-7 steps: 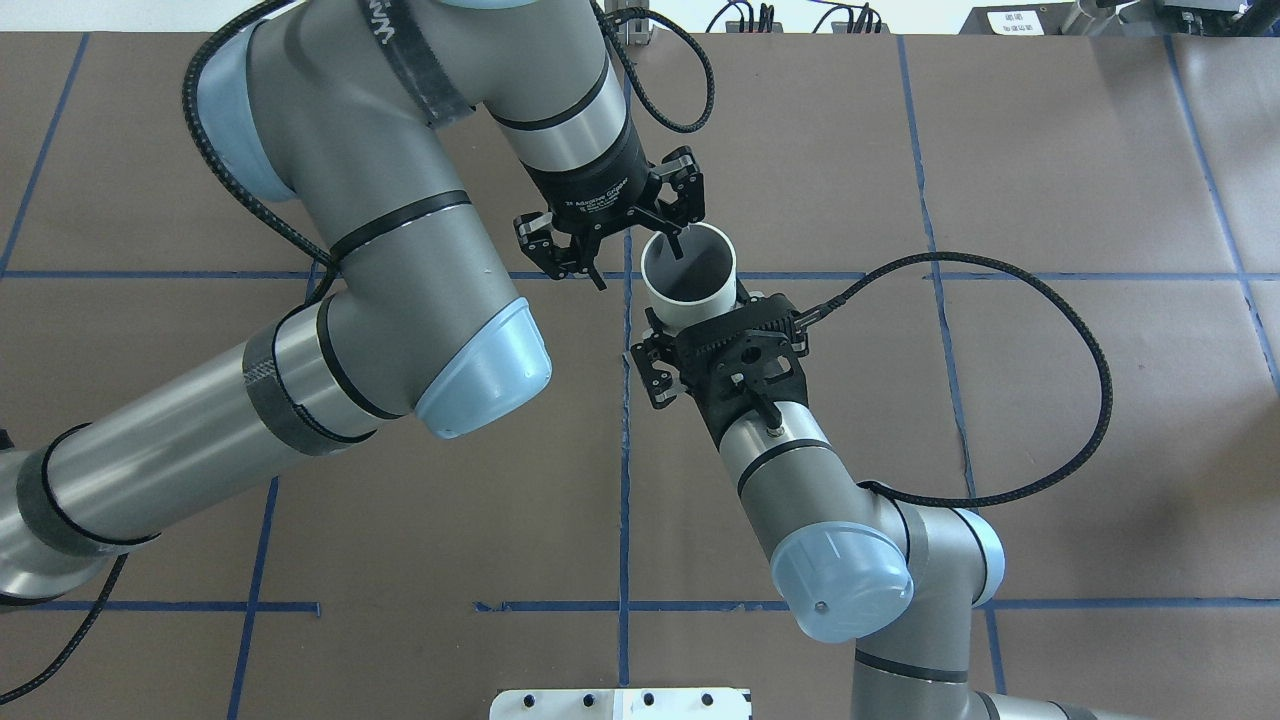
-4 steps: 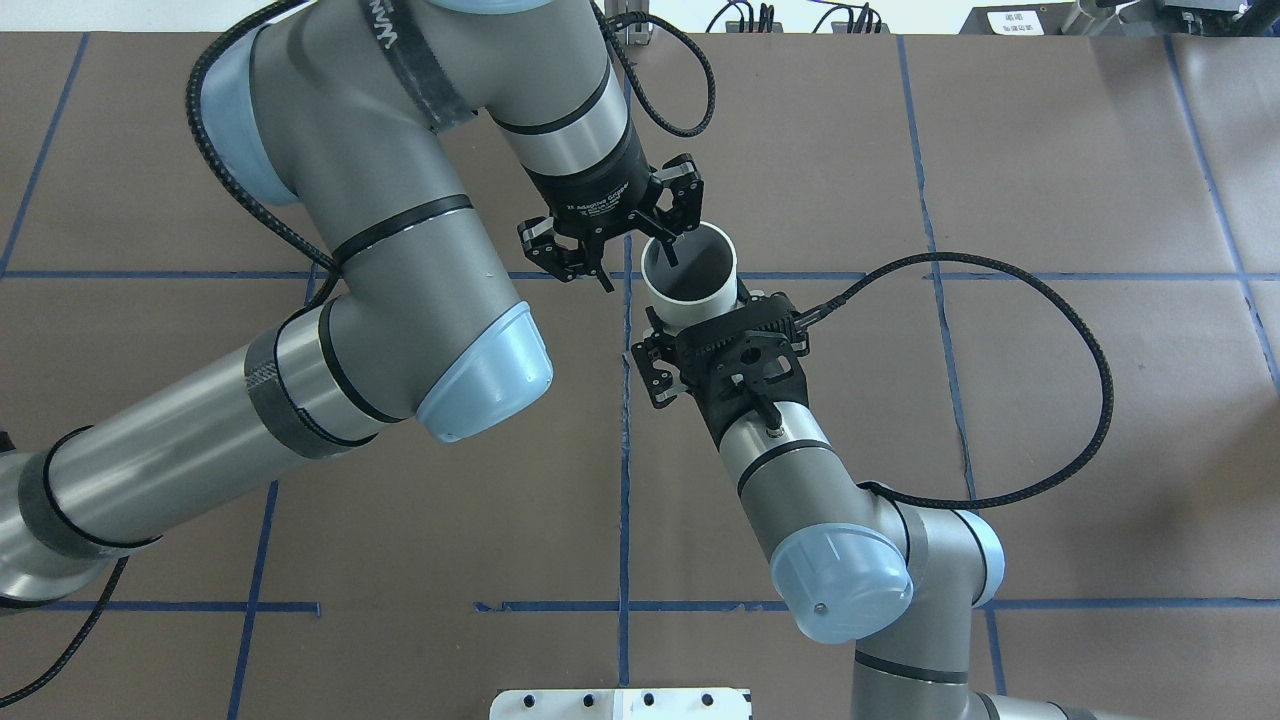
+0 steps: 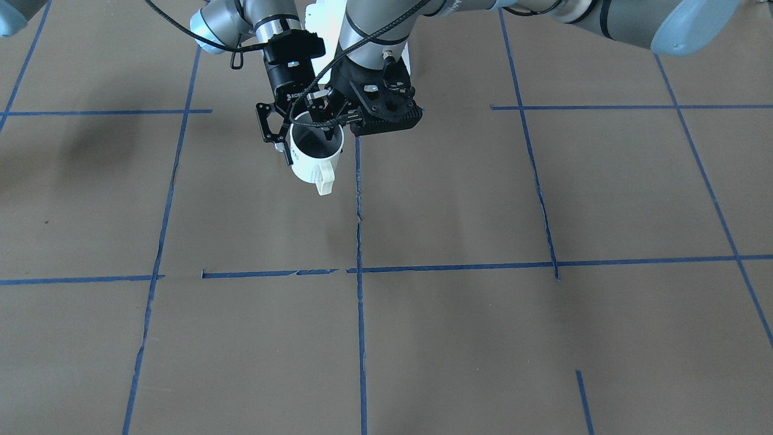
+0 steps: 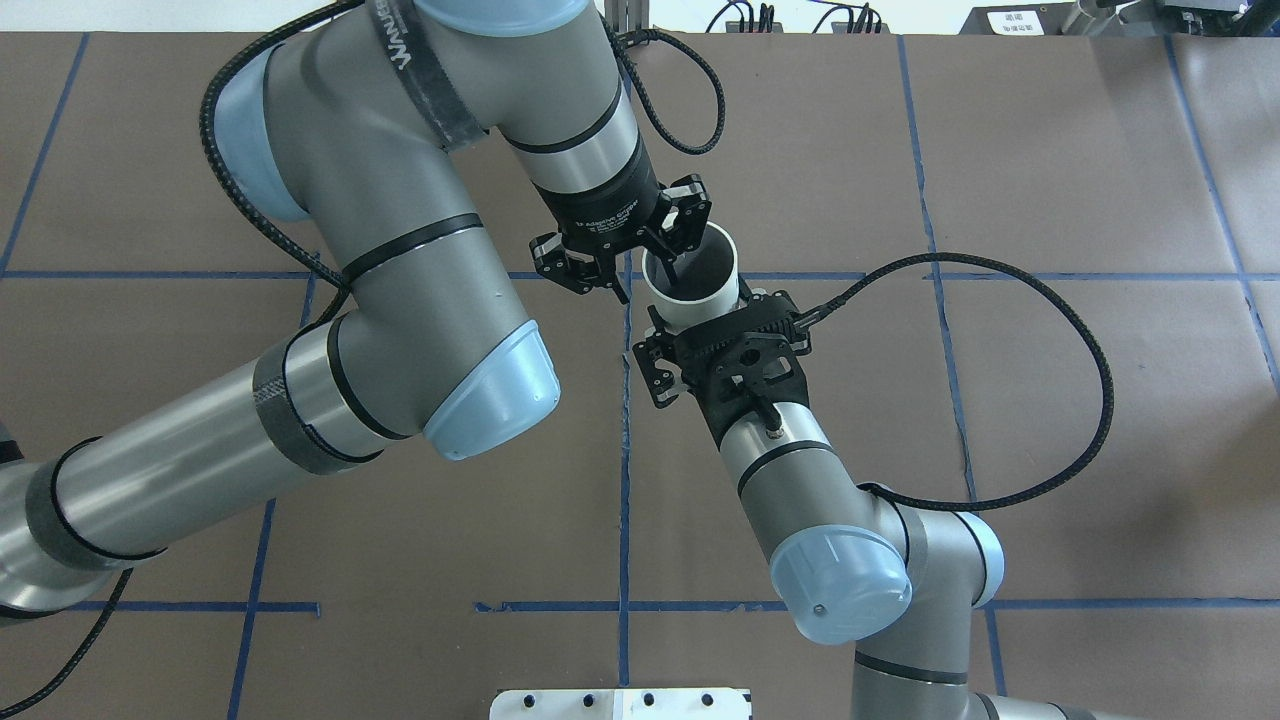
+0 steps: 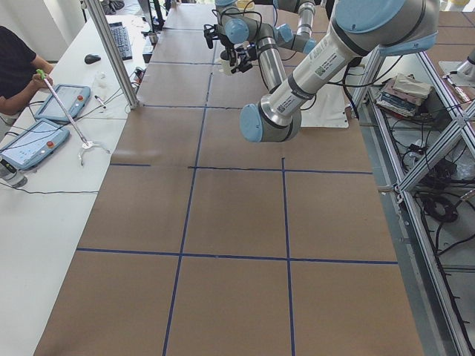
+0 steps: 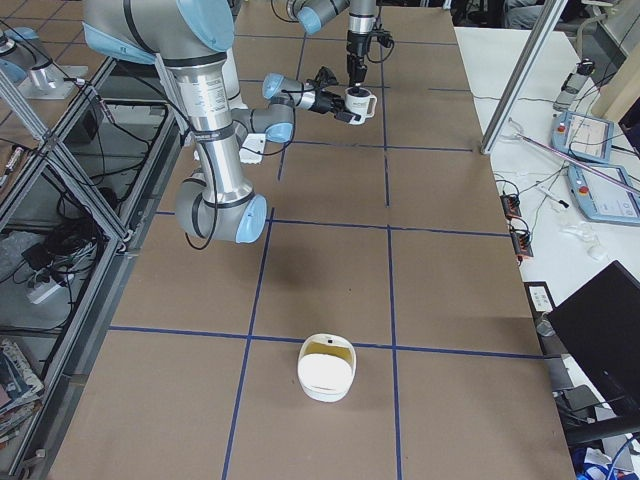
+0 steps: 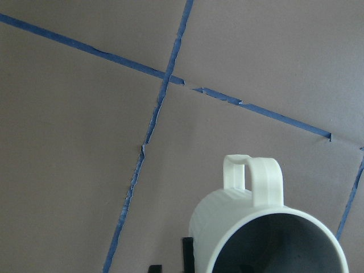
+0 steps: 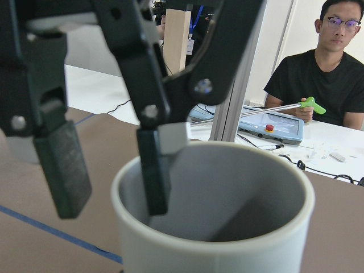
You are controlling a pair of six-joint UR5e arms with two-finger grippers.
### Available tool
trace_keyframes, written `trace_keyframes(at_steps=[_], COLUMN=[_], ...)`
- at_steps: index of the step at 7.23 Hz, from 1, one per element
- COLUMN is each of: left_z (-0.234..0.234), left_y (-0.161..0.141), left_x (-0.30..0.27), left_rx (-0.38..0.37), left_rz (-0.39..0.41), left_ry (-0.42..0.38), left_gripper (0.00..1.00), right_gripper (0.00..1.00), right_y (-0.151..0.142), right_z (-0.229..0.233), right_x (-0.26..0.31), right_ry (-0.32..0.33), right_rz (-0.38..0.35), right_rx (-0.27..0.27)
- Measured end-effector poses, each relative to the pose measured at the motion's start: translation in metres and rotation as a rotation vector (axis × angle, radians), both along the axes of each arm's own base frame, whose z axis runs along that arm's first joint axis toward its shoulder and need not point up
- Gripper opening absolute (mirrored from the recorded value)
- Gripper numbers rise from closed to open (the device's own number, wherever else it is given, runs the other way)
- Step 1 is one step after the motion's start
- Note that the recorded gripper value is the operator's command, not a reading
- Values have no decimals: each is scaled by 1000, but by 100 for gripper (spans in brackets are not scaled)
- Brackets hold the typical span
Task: Left arm hands cup to right arm to dump lemon
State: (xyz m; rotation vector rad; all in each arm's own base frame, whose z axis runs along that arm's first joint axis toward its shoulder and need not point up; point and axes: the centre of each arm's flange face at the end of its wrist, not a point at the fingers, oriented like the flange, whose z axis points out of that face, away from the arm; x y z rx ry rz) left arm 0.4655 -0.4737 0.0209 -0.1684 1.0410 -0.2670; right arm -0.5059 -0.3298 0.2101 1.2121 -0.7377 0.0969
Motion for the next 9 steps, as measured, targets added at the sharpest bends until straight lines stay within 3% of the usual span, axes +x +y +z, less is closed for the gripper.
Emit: trace_keyframes(at_steps=[1,2,7,9], left_z=[0,-1,-6,-12], left_y=[0,1,3,-5], left_x=[0,-1,-14,-57], left_rx=[2,3,7,27], left_rz=[-1,-2,-10,-61], left_ry=[0,1,7,28], left_gripper=[0,0,0,0], right_gripper=[92,100,100,100], right_y=[0,0,11,19], right_z=[0,0,8,20], right_x=[0,0,-5,-8], right_ry=[1,-2,-2,12], right_rz=[0,1,-19,-34], right_rx=[0,1,-2,-10])
